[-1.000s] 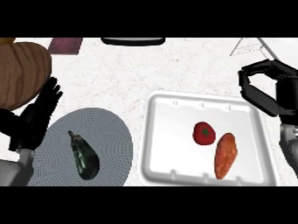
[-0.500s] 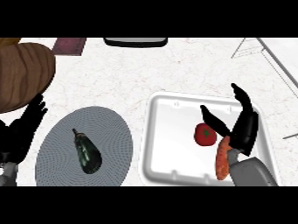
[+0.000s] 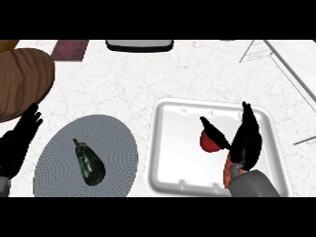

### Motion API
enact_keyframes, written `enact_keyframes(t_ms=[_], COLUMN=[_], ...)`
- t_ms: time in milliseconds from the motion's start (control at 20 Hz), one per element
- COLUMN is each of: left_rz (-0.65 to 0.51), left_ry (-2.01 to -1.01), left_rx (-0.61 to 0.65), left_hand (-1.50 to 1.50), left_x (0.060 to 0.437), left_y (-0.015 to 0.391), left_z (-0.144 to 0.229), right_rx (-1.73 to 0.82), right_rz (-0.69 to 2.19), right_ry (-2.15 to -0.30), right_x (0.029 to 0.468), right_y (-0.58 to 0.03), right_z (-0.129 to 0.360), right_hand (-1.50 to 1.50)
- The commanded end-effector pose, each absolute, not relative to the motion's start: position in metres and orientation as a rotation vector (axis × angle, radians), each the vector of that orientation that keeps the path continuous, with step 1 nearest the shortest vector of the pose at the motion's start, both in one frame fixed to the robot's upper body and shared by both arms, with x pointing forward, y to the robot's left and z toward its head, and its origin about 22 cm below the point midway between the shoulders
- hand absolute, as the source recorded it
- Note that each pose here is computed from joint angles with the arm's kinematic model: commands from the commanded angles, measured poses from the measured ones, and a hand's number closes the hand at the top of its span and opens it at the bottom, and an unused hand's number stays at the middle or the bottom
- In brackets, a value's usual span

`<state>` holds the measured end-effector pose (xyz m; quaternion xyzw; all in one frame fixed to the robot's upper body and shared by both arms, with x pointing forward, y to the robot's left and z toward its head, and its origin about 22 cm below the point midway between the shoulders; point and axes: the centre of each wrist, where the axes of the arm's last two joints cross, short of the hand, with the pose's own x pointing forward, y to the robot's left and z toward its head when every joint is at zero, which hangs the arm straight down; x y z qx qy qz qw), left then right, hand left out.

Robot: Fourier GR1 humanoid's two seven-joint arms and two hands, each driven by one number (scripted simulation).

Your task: Pick the tomato from the tray and place it in the tiered shelf

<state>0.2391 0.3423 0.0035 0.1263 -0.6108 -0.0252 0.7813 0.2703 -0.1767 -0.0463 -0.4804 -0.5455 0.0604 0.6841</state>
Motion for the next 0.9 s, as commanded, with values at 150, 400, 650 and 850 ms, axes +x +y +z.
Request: enact_keyframes(t_ms=[150,400,650,850], left_rz=[-0.063,-0.037,-0.033,-0.019], left_ry=[-1.323,-1.327,-1.330,-1.319], left_rx=[0.270,0.263,0.264,0.258], left_hand=[0.00,0.00,0.00,0.00], left_x=[0.235,0.238,0.228,0.234], left_y=[0.348,0.348,0.348,0.354], left_z=[0.002,0.004,-0.001,0.011], right_rx=[-1.084,-1.162,-1.203,-1.199], right_rz=[0.502,0.639,0.706,0.743], right_ry=[-0.780,-0.616,-0.480,-0.450], right_x=[0.268,0.291,0.300,0.299], right_y=[-0.148,-0.107,-0.083,-0.078], right_z=[-0.060,-0.014,0.027,0.046], right_hand=[-1.50,-1.50,-1.50,-1.50])
